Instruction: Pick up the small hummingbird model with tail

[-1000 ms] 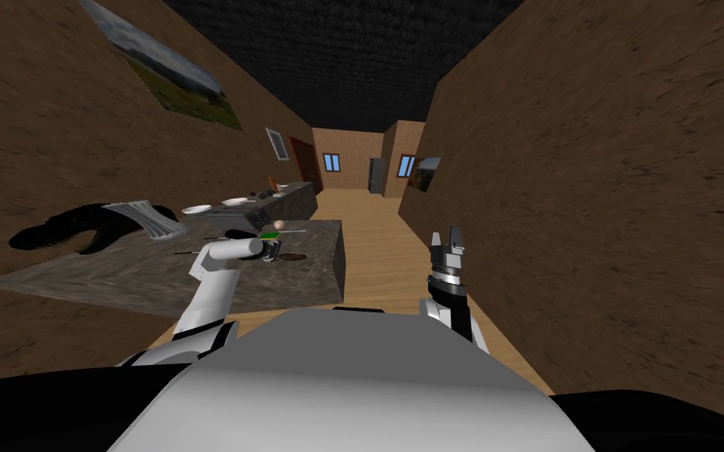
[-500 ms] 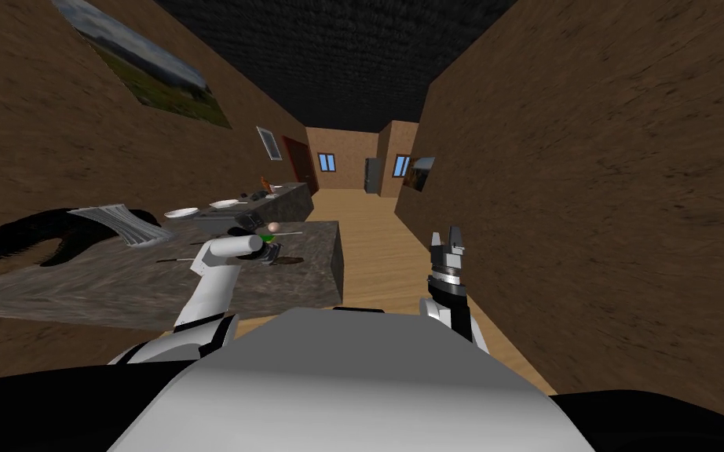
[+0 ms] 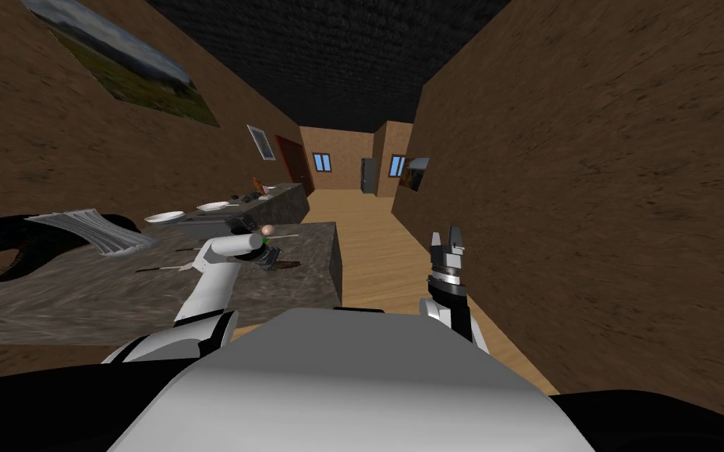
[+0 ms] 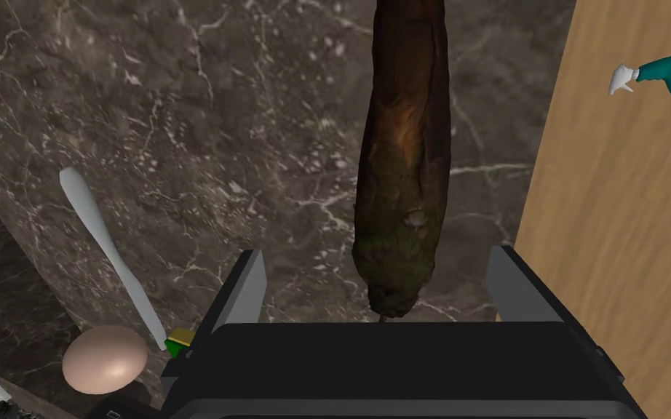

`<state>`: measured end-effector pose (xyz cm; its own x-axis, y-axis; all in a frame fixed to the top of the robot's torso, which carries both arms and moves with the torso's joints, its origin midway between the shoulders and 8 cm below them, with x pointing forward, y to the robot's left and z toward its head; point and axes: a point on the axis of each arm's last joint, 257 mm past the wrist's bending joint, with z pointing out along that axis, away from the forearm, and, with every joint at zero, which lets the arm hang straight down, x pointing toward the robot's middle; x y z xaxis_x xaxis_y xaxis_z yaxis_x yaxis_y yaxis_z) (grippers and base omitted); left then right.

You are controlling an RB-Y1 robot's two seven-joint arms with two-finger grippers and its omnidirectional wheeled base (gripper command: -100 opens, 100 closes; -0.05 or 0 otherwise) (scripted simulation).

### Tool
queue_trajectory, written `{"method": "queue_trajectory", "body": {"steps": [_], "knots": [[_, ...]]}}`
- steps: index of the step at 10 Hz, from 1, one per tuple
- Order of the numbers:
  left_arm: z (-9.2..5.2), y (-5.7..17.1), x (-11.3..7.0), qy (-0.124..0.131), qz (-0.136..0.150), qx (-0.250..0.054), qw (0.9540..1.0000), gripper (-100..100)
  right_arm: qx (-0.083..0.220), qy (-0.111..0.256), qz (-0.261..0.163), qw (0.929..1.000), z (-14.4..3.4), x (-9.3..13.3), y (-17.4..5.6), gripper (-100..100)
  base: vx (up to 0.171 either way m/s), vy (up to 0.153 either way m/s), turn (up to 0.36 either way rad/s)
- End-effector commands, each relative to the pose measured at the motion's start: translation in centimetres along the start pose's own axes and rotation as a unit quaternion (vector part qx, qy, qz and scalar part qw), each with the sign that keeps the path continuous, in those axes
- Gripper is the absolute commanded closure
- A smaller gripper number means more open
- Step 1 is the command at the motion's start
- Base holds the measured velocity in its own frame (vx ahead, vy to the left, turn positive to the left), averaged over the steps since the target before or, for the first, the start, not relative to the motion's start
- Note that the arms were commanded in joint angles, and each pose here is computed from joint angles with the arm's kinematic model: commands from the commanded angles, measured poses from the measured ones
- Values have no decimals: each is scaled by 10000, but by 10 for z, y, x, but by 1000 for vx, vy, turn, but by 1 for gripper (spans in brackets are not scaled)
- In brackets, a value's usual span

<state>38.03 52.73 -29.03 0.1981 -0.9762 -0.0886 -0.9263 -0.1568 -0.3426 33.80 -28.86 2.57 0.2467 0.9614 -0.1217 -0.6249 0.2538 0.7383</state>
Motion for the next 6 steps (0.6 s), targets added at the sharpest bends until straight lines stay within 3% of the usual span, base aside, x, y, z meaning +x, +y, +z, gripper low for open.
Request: {"method": "queue_trajectory", "body": {"steps": [1,4,5,6], "knots": [[3,11,1,34,-59,-247,9997,-100,0,0,0,10000,0,0,0,0,32,11,-35],[15,44,6,126,-191,-836,9962,-100,0,0,0,10000,0,0,0,0,59,18,-57],[9,33,5,100,-152,-672,9976,-100,0,0,0,10000,0,0,0,0,0,0,0],[10,36,6,106,-164,-711,9973,0,0,0,0,10000,0,0,0,0,0,0,0]]}}
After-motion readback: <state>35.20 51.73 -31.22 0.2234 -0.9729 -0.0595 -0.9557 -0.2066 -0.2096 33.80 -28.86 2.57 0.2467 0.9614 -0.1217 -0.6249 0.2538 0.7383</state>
